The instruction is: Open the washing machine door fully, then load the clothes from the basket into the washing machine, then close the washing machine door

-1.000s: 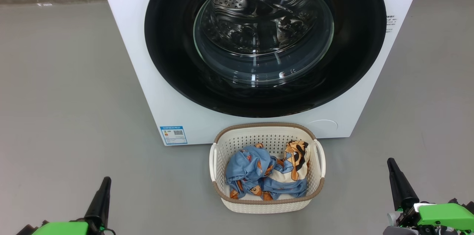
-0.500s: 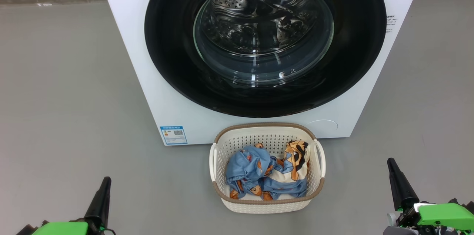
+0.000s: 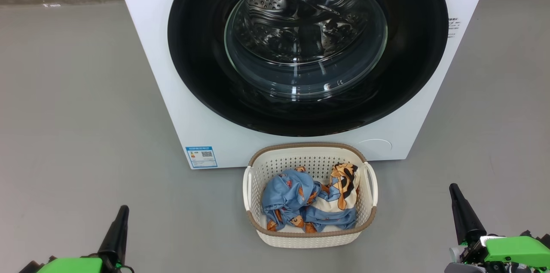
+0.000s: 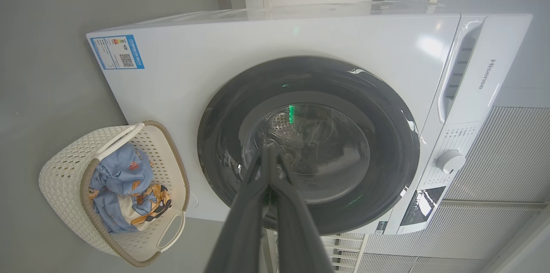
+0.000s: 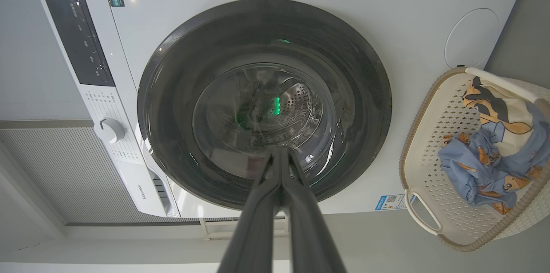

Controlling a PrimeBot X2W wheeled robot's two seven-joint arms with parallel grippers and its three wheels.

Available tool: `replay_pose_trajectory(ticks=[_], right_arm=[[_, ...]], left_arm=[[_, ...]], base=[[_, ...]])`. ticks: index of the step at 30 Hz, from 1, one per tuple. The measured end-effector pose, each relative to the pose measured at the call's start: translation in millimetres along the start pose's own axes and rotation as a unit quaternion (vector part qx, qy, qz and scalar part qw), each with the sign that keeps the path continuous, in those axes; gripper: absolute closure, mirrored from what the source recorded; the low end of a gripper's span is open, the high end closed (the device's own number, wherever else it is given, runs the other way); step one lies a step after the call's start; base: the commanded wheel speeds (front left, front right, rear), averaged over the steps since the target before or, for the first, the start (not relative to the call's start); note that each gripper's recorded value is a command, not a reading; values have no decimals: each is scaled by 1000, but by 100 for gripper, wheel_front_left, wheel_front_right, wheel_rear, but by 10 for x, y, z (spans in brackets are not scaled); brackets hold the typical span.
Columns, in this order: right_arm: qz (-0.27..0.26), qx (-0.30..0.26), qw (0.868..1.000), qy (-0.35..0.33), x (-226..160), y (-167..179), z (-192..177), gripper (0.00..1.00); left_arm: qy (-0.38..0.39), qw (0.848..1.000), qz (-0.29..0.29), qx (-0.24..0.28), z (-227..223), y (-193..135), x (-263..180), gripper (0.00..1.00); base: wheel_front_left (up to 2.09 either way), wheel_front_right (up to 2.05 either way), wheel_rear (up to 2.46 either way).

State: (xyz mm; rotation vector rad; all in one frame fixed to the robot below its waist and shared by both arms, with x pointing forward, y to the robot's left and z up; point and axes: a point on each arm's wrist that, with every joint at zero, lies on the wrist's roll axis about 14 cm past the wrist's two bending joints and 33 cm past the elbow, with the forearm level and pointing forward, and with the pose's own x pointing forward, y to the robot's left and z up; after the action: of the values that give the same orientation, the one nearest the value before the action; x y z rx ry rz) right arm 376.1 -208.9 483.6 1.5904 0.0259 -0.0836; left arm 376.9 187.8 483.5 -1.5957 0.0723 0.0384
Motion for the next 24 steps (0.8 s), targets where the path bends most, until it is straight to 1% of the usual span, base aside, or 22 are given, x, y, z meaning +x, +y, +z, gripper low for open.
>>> replay_pose_trajectory(ticks=[20, 21, 22, 23, 24], right_arm=[[0, 0, 1000, 0, 0, 0, 0, 100], [-2, 0, 1000, 0, -4, -15, 0, 0], [-9, 1, 1000, -1, -19, -60, 1, 0], [-19, 4, 1000, -2, -43, -127, -3, 100], [-29, 6, 1000, -2, -74, -200, -10, 0]], left_arm=[[0, 1000, 0, 0, 0, 0, 0, 100], [0, 1000, 2, -1, -3, 15, -4, 0], [0, 1000, 8, -3, -10, 55, -17, 0], [0, 1000, 17, -6, -24, 118, -40, 100], [1, 1000, 28, -9, -43, 191, -72, 0]], base=[[0, 0, 0], [0, 0, 0], [0, 0, 0], [0, 0, 0], [0, 0, 0]])
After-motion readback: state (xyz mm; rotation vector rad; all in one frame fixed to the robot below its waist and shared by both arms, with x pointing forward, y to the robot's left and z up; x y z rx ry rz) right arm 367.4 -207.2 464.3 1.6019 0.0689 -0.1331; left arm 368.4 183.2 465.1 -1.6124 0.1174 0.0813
